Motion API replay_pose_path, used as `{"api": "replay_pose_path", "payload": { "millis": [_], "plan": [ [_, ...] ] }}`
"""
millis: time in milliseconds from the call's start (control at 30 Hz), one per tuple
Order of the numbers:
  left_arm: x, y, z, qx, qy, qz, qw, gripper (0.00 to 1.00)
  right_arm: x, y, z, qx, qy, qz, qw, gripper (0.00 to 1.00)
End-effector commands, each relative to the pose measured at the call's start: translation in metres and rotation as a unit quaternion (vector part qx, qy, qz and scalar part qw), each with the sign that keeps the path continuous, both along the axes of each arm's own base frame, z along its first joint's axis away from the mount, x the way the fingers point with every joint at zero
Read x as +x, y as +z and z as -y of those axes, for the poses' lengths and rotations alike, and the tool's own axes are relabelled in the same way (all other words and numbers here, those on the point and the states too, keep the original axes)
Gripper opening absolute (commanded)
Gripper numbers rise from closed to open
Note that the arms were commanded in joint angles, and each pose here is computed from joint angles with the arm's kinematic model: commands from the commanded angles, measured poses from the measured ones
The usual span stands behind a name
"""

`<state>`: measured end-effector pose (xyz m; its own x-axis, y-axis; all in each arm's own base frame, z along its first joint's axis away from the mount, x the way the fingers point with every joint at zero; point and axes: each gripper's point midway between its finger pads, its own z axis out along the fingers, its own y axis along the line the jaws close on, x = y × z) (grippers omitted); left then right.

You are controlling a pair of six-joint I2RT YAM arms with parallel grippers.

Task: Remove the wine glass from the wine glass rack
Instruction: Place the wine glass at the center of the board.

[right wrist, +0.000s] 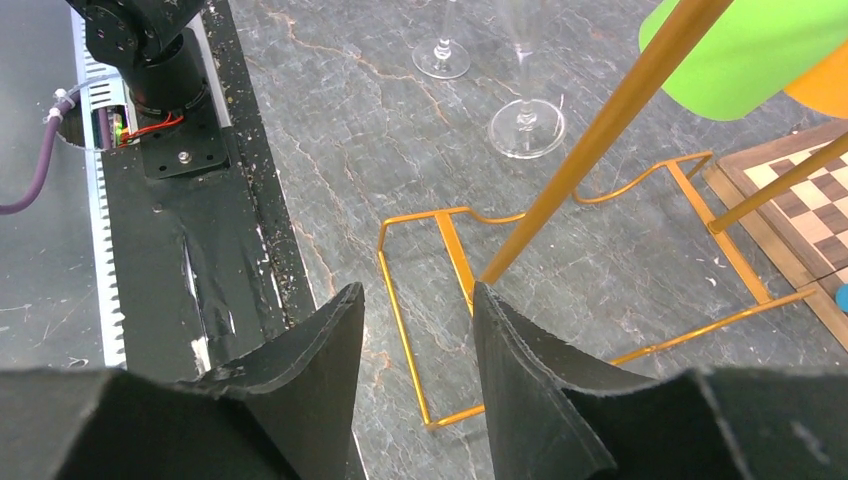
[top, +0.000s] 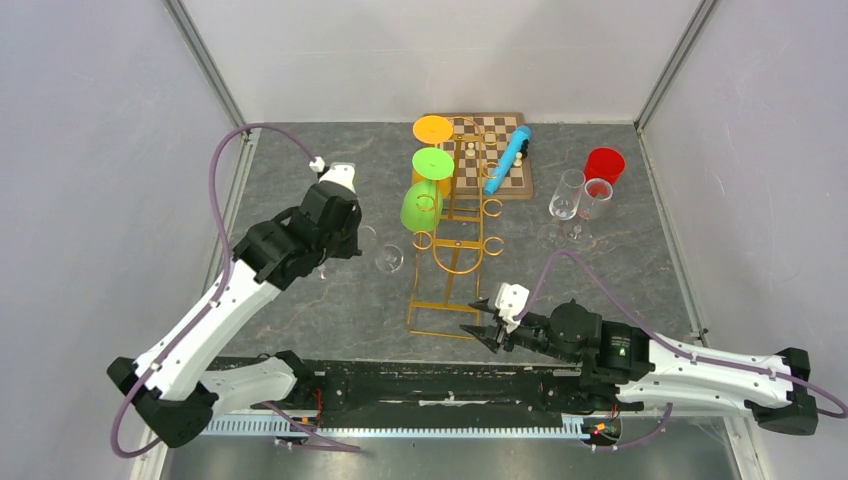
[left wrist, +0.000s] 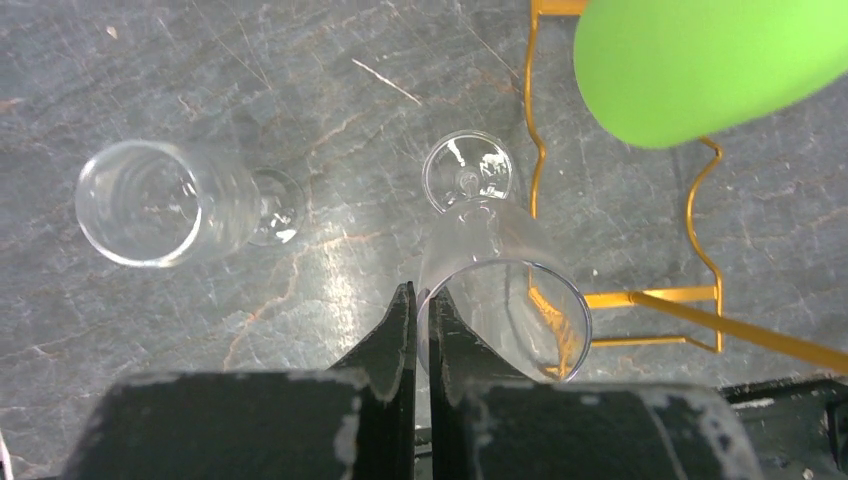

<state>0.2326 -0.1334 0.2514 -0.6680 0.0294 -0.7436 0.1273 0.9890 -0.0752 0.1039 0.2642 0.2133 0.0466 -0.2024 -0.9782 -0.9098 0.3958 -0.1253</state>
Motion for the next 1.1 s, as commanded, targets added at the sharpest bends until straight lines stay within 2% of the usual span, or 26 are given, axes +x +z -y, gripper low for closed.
{"api": "replay_pose_path", "payload": {
  "millis": [0,233,567,800,1067],
  "plan": [
    [0.040,0.036,0.003,-0.007,0.008,0.063,0.998,0.02,0.000,0.010,-0.008,0.031,0.001,-0.002,1.000,0.47],
    [0.078,0.031,-0.016,0.003,0.045,0.043,0.998,0.02,-0.010,0.006,-0.020,0.055,0.029,-0.018,0.998,0.51],
    [0.117,0.020,-0.045,-0.015,0.079,0.003,0.997,0.02,0.001,-0.009,-0.013,0.042,-0.009,-0.024,0.999,0.65],
    [0.139,0.009,-0.063,0.005,0.122,-0.016,0.992,0.02,0.013,-0.006,0.002,0.057,-0.056,-0.026,0.996,0.86],
    [0.156,-0.005,-0.081,0.035,0.155,-0.043,0.986,0.02,0.011,-0.005,0.012,0.080,-0.065,-0.042,0.994,0.92]
  ]
}}
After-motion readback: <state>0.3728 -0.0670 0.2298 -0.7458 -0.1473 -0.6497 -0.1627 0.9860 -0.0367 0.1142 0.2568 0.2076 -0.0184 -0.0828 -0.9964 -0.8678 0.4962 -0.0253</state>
